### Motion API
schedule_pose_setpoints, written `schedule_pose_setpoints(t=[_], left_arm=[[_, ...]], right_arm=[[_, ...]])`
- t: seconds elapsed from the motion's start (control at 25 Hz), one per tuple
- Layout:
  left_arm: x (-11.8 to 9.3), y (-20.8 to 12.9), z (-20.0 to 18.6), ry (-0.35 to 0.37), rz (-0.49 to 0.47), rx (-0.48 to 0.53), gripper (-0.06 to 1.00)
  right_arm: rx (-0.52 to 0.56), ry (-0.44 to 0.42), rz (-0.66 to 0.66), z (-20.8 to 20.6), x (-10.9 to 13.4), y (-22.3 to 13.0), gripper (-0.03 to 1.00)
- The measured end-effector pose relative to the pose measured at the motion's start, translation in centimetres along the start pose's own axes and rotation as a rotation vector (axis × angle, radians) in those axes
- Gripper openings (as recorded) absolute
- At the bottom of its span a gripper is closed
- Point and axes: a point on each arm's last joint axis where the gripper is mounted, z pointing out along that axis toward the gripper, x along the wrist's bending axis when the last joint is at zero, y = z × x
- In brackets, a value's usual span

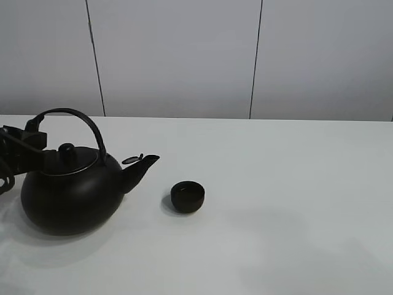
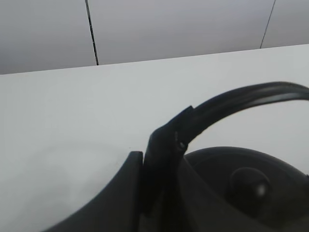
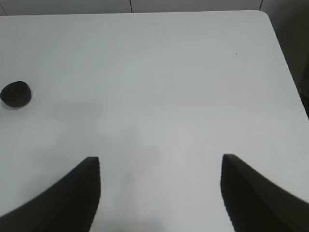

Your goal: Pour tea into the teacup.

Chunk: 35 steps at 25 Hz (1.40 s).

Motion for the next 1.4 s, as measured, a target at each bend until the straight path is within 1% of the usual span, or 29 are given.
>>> schedule_pose_setpoints(t=[0.16,0.36,0.52,0.8,0.96,1.04,1.16,1.2,1.28,1.4], left_arm=[[0.0,0.0,0.0,-0.001,-0.011,0.000,0.11],[-0.2,0.2,0.0,-0.024,-0.033,-0.022,0.21],[-0.2,0.4,-0.1,-0.026,-0.047,-0.041,0.23],[-0.2,-0.8,-1.3,-0.026,-0.070,0.007,0.24],[-0.1,-1.1,-2.3,-0.024,-0.099,0.024,0.30],[0.3,-0.7,-3.0,-0.012,-0.128,0.007,0.34],[1.7,-0.1,-3.5,0.043,-0.171,-0.025,0.36],[2.1,0.0,-3.5,0.058,-0.181,-0.020,0.36],[3.1,0.1,-3.2,0.075,-0.193,0.024,0.36],[4.3,0.5,-2.2,0.050,-0.240,0.110,0.36]], right_arm=[[0.000,0.000,0.000,0.0,0.0,0.0,0.49],[0.000,0.000,0.000,0.0,0.0,0.0,0.49],[0.000,0.000,0.000,0.0,0.0,0.0,0.49],[0.000,0.000,0.000,0.0,0.0,0.0,0.49],[0.000,0.000,0.000,0.0,0.0,0.0,0.49],[0.000,0.000,0.000,0.0,0.0,0.0,0.49],[0.000,0.000,0.000,0.0,0.0,0.0,0.49],[0.000,0.000,0.000,0.0,0.0,0.0,0.49],[0.000,0.000,0.000,0.0,0.0,0.0,0.49],[0.000,0.000,0.000,0.0,0.0,0.0,0.49]])
